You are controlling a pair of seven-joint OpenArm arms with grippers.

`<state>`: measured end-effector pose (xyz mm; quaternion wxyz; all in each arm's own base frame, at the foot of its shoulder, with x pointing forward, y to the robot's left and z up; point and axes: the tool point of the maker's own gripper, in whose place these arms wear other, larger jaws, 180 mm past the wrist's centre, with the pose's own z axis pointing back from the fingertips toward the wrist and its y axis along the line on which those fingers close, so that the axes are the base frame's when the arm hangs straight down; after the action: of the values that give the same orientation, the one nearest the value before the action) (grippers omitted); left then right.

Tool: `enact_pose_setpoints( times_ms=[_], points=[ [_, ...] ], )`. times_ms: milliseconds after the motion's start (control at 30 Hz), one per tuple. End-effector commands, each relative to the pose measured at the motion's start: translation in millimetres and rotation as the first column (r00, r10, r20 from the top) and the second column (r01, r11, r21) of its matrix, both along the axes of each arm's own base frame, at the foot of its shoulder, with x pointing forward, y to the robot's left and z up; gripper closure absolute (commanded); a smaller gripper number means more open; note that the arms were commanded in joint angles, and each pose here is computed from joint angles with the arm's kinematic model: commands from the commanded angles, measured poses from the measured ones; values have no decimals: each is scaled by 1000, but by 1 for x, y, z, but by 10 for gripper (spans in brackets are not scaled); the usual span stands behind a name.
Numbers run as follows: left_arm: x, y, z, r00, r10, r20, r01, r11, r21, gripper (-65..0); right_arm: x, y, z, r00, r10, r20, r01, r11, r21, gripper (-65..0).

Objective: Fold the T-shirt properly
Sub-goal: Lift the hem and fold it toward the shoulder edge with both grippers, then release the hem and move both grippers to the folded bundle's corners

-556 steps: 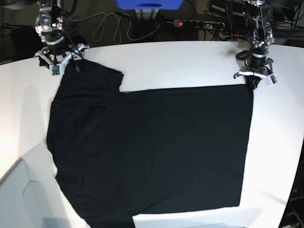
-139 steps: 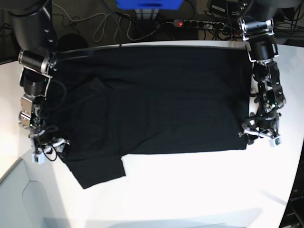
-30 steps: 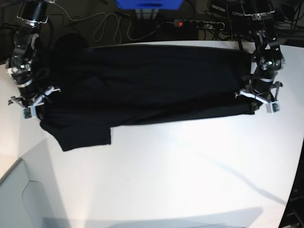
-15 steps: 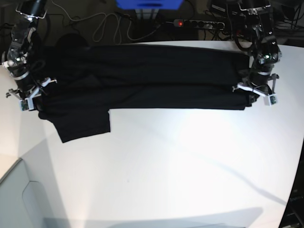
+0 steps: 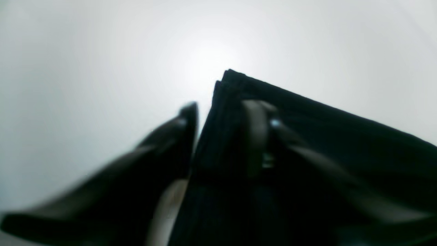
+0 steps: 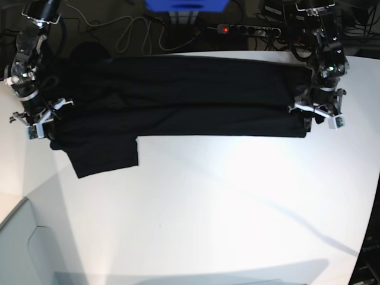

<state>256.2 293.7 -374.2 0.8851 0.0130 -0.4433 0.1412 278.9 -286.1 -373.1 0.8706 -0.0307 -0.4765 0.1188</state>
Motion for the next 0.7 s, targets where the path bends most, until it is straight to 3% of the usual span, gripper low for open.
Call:
enact_pose_setpoints(
  times_ms=[0, 67, 600, 667],
  points=[
    [6, 4, 16, 999, -9, 46, 8, 1000, 27, -330, 9, -2, 16, 998, 18, 52, -17, 1000, -9, -1],
    [9, 2, 23, 998, -17, 65, 15, 999, 34, -369, 9, -2, 16, 998, 19, 52, -19, 1000, -9, -1],
    [29, 12, 1, 999, 30, 40, -29, 1000, -12, -365, 12, 9, 7, 999, 46, -8, -46, 999, -18, -1],
    [29, 13, 0, 999, 31, 39, -30, 999, -13, -334, 12, 9, 7, 999, 46, -8, -46, 999, -18, -1]
  ],
)
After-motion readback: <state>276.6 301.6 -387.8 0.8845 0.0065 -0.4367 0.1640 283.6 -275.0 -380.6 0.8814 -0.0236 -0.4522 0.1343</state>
